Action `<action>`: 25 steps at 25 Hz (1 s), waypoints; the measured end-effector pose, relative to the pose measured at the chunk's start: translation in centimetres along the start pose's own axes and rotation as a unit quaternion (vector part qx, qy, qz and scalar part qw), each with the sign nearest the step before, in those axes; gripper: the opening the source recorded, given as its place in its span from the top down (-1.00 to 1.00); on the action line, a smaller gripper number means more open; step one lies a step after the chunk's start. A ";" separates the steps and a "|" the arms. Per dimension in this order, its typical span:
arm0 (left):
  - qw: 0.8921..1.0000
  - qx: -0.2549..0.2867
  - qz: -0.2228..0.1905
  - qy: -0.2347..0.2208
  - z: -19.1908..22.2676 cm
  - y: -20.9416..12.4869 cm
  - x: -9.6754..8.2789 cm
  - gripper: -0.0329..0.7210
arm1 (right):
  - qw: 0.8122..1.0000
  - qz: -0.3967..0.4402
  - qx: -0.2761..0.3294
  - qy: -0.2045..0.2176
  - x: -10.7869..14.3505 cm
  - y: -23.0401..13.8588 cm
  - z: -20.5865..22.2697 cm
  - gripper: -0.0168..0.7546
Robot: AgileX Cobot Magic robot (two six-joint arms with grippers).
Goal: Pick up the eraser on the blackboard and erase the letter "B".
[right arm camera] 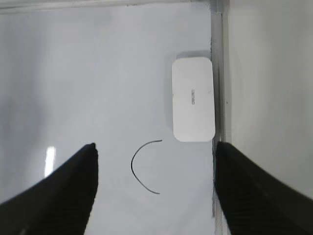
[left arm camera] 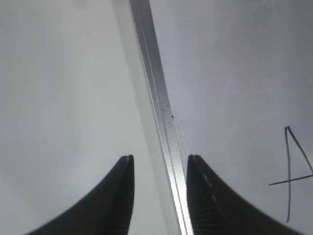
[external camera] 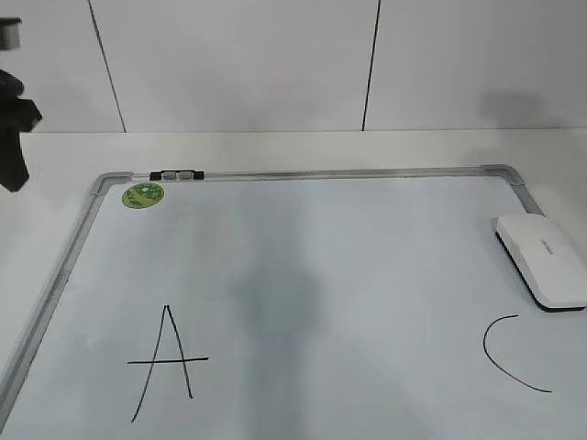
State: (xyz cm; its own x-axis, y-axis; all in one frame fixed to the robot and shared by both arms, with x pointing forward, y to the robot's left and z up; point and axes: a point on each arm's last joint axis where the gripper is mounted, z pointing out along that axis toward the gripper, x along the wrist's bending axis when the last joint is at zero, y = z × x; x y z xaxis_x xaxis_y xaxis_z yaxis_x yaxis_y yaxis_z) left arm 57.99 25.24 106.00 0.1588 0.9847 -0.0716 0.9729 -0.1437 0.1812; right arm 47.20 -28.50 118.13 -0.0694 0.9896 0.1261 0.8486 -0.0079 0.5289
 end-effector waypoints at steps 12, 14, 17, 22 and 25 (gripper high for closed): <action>0.994 -0.108 0.012 0.013 -9.0 -11.5 -0.8 0.27 | 1.000 -0.005 -0.014 -0.009 0.1 -9.5 -2.7 -0.57; 0.992 -0.124 0.013 0.015 -9.7 -13.8 -0.9 0.27 | 1.000 -0.006 -0.012 -0.012 0.1 -10.8 -2.6 -0.57; 0.988 -0.151 0.015 0.016 -10.4 -17.0 -1.0 0.28 | 1.000 -0.008 -0.018 -0.018 0.0 -12.5 -2.8 -0.57; 0.975 -0.219 0.020 0.018 -11.6 -22.8 -1.2 0.29 | 0.999 -0.014 -0.032 -0.029 -0.2 -15.2 -3.1 -0.57; 0.964 -0.265 0.023 0.019 -12.1 -26.4 -1.4 0.29 | 0.998 -0.017 -0.045 -0.033 -0.3 -17.1 -3.3 -0.57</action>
State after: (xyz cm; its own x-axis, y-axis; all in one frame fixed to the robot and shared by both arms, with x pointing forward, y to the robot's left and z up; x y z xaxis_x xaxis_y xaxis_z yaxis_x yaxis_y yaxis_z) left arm 30.06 28.88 113.15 0.1837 0.9828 -0.0175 0.7404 -0.1266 0.6601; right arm 30.99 -29.13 111.85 -0.0605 0.9967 0.0534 0.7953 0.0158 0.6060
